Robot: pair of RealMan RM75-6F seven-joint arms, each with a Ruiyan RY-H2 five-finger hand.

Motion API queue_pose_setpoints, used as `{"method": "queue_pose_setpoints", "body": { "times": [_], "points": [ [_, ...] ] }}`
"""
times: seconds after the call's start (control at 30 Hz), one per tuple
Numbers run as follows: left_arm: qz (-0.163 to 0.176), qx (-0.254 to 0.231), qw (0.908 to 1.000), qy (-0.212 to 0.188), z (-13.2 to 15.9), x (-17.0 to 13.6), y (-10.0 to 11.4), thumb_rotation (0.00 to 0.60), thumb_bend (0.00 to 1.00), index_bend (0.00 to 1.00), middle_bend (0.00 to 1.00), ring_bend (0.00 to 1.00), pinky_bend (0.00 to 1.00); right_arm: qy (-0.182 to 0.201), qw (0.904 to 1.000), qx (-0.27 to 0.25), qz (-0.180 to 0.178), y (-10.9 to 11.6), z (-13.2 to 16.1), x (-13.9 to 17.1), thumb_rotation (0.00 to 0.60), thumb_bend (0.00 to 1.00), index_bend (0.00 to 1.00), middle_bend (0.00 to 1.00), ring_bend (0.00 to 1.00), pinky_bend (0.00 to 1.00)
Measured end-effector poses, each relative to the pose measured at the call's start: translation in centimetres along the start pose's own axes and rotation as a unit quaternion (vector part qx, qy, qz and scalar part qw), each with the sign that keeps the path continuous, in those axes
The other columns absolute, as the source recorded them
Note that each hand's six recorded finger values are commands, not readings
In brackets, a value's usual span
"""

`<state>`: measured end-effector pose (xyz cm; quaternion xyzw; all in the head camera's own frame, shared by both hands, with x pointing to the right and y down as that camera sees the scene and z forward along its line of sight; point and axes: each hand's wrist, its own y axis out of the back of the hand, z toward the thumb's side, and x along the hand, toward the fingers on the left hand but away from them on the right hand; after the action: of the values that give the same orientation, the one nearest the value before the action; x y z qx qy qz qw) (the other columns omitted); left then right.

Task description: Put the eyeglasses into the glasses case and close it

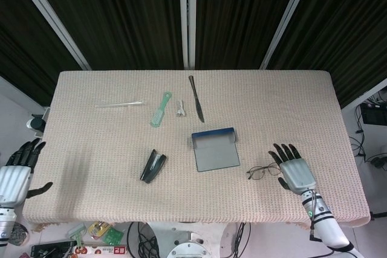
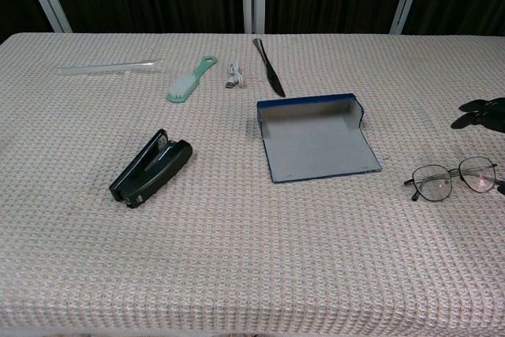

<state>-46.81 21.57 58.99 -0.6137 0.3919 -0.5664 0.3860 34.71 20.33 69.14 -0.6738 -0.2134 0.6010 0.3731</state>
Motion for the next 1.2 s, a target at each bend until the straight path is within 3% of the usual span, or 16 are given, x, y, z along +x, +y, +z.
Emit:
{"method": "queue_pose_setpoints", "body": {
  "times": [0.23,0.63,1.2],
  "points": [
    [-0.008,0.000,1.0000,-0.001,-0.3,0.3,-0.3,0.600,0.11,0.05,0.03,0.04,0.19,0.009,0.9998,-0.014,-0.004,-0.6,1.8,-1.7,0.600,0.22,0.29,0.00,0.00,0.00],
    [-0.013,-0.002,0.9998,0.014,-1.6,-0.3,-0.5,0.600,0.11,0.05,0.03,0.04,0.19,0.010,0.9998,-0.016,-0.010,-0.6,2.3,-2.9,0.600,0.23,0.44,0.00,0.00,0.00],
    [-0.013,-0.005,0.9998,0.017,-1.9,-0.5,-0.5,0.600,0.11,0.05,0.03,0.04,0.19,0.004,0.9999,-0.010,-0.007,-0.6,2.0,-3.3,0.600,0.29,0.51,0.00,0.00,0.00]
  ]
}}
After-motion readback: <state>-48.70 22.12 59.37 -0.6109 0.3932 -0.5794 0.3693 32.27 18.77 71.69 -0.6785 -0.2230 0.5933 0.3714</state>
